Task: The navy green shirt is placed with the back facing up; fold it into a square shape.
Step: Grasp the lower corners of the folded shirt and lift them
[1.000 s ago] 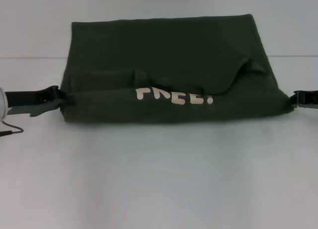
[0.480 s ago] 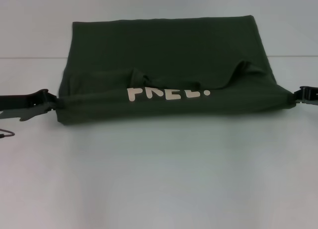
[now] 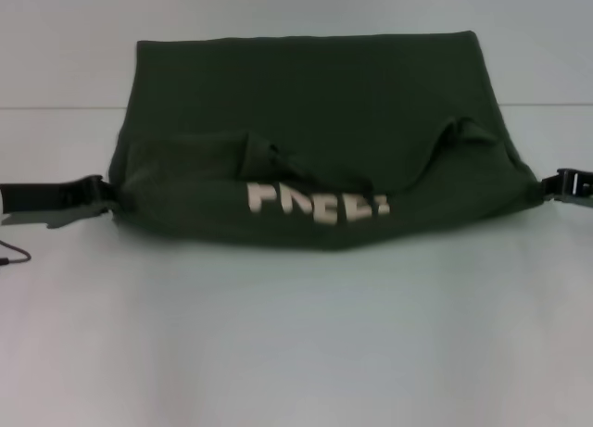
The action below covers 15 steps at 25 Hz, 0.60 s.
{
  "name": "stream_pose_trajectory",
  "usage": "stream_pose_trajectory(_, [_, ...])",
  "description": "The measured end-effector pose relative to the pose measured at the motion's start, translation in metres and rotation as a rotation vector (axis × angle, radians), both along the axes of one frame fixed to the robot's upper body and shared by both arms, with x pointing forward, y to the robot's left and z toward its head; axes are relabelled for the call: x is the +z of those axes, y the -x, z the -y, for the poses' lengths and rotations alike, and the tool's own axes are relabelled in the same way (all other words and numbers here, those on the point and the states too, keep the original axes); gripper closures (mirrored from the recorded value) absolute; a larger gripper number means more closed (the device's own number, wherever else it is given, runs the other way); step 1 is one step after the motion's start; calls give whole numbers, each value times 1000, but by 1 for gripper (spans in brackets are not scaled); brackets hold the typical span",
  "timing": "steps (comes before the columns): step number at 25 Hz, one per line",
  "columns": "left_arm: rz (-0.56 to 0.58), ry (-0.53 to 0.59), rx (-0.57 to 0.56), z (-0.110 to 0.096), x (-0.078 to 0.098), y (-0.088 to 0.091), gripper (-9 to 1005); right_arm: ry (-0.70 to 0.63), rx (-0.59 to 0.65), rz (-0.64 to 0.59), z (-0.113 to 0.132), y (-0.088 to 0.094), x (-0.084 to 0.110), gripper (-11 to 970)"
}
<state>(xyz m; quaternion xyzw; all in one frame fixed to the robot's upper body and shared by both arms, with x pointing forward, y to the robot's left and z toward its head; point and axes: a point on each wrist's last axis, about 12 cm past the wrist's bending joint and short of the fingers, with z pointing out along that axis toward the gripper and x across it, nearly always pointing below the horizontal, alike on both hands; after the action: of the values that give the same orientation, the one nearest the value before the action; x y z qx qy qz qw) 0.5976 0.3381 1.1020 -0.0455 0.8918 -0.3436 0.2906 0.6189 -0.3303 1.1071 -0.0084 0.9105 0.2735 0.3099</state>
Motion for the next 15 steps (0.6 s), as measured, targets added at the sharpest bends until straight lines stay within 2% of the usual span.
stream_pose_trajectory(5, [-51, 40, -126, 3, 4, 16, 966, -44, 76, -60, 0, 15, 2, 909])
stream_pose_trajectory(15, [-186, 85, -331, -6, 10, 61, 966, -93, 243, -268, 11, 62, 4, 896])
